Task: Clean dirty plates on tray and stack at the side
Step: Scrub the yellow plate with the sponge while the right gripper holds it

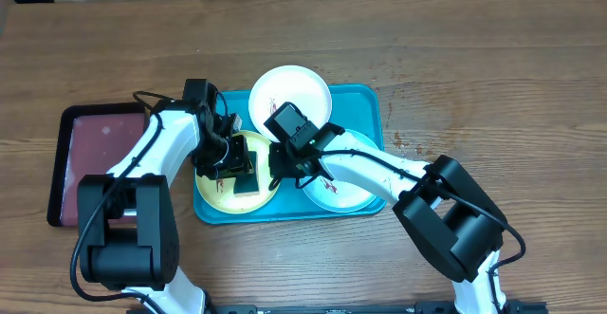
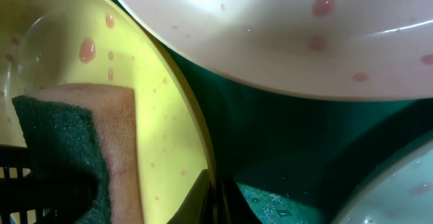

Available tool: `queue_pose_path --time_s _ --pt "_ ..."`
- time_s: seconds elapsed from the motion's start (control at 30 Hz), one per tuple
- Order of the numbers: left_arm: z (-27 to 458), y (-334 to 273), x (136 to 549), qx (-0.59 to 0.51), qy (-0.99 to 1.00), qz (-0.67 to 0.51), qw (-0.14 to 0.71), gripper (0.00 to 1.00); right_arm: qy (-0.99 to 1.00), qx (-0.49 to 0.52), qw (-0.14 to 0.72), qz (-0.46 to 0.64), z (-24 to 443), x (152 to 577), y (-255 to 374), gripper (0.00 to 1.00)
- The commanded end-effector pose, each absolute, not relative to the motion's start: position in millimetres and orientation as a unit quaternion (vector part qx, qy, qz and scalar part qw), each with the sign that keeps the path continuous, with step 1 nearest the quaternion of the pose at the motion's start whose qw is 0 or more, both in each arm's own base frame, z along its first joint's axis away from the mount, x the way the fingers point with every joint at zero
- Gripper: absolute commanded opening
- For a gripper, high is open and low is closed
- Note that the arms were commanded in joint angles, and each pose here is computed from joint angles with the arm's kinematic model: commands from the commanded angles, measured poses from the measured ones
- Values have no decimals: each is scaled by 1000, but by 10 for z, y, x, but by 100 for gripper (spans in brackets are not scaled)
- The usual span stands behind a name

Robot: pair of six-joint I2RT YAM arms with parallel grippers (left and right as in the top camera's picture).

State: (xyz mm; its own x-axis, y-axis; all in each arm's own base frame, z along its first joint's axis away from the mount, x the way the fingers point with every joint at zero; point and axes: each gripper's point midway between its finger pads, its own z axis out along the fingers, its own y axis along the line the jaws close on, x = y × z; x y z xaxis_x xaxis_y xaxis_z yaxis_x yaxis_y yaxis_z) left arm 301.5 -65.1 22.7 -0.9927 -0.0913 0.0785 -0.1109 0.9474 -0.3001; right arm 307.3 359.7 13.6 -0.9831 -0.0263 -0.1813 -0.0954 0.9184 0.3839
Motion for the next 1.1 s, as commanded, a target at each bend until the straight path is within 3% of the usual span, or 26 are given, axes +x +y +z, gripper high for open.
queue_pose_path --time_s 0.0,0.2,0.77,0.93,1.07 --pt "167 -672 2959 48 -986 153 44 32 977 -30 89 194 81 3107 3576 4" --pt "95 -340 2968 103 -992 53 39 4 977 -30 89 193 80 3107 3575 4" --pt "228 562 3095 123 -970 -209 -23 4 979 -18 83 185 58 3155 3460 4" --pt "441 556 3216 124 -970 -208 -30 4 979 -15 83 185 59 3172 3446 4" --pt "726 267 3446 127 -984 -119 -44 4 979 -15 85 185 61 3178 3450 4"
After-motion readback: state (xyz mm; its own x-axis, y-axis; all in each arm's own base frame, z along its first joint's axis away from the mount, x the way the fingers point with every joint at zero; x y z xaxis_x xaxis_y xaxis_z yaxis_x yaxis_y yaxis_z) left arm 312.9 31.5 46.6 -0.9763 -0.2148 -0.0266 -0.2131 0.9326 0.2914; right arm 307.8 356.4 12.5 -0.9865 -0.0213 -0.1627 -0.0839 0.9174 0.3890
